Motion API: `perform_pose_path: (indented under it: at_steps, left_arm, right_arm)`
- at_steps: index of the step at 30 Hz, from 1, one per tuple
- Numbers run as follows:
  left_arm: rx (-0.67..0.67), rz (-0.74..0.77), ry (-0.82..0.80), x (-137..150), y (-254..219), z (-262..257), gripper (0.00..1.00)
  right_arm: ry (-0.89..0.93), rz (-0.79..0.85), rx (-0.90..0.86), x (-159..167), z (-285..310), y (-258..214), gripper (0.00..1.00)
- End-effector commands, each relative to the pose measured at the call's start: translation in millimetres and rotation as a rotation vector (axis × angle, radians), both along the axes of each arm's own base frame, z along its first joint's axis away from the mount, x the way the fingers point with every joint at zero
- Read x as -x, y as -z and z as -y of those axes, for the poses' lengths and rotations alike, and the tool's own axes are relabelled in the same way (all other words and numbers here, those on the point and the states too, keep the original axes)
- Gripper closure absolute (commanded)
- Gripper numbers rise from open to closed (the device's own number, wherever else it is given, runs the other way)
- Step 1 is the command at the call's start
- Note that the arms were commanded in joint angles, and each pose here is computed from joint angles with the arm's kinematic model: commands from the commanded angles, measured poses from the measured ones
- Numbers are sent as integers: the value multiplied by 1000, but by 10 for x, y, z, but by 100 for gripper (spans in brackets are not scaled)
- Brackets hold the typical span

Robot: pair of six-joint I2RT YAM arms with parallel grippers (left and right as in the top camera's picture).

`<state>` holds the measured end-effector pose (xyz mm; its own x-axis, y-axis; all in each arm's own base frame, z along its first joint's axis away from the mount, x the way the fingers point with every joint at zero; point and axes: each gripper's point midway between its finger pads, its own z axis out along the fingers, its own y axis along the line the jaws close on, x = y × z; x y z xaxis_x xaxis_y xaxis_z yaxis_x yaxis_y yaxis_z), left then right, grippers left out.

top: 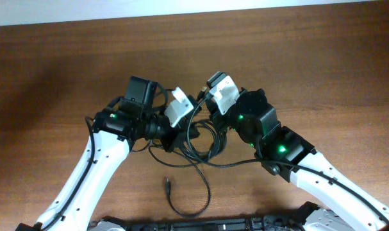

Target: Untangle cables

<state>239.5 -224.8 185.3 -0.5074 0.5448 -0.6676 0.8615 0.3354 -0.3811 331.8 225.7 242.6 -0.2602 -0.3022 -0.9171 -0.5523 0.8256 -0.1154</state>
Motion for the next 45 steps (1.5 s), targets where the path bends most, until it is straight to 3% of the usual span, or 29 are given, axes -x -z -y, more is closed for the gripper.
perform_pose_path:
  at_steps: [1,5,8,11,15,20,24,27,28,32,36,38,41,42,43,44,45]
  left_arm:
    - [125,36,119,128,-187,115,100]
    - [49,55,-6,-134,-84,-181,100]
    - [118,43,-81,-284,-182,-384,100]
    - [257,76,-69,-325,-393,-486,100]
    - [314,63,-61,-300,-478,-485,100]
    - [293,65,-70,-313,-444,-501,100]
    - [84,26,-224,-492,-131,-709,100]
    - [105,-19,-303,-591,-171,-709,100]
    - [126,-36,-347,-665,-212,-704,100]
    - [151,-97,-487,-849,-263,-739,100]
    - [177,-208,-560,-837,-265,-731,100]
    - [182,-238,-559,-804,-264,-687,100]
    - [174,-242,-495,-696,-264,-483,100]
    - [170,-244,-471,-653,-264,-409,100]
    - [165,-242,-463,-639,-258,-383,92]
    - [155,-221,-468,-664,-245,-419,66]
    - [147,-206,-508,-739,-233,-541,23]
  right_arm:
    - [58,-66,-99,-67,94,6,65]
    - [-155,-191,-340,187,-44,-243,51]
    - [-403,-316,-442,484,-16,-320,51]
    - [-399,-410,-408,497,44,-48,54]
    - [-369,-481,-368,439,-53,237,56]
    - [-506,-476,-394,629,-273,120,56]
    - [-550,-495,-414,704,-303,85,54]
    - [-535,-540,-434,728,-306,104,54]
    - [-531,-553,-433,740,-301,125,48]
    - [-531,-572,-415,796,-348,174,46]
    - [-298,-447,-288,447,-327,354,46]
    - [-294,-378,-299,343,-452,287,51]
    - [-293,-374,-332,250,-548,313,71]
    - [-287,-395,-333,239,-557,374,82]
    - [-280,-408,-341,234,-551,385,96]
    - [-264,-414,-362,219,-525,351,96]
    - [-228,-432,-402,181,-459,304,96]
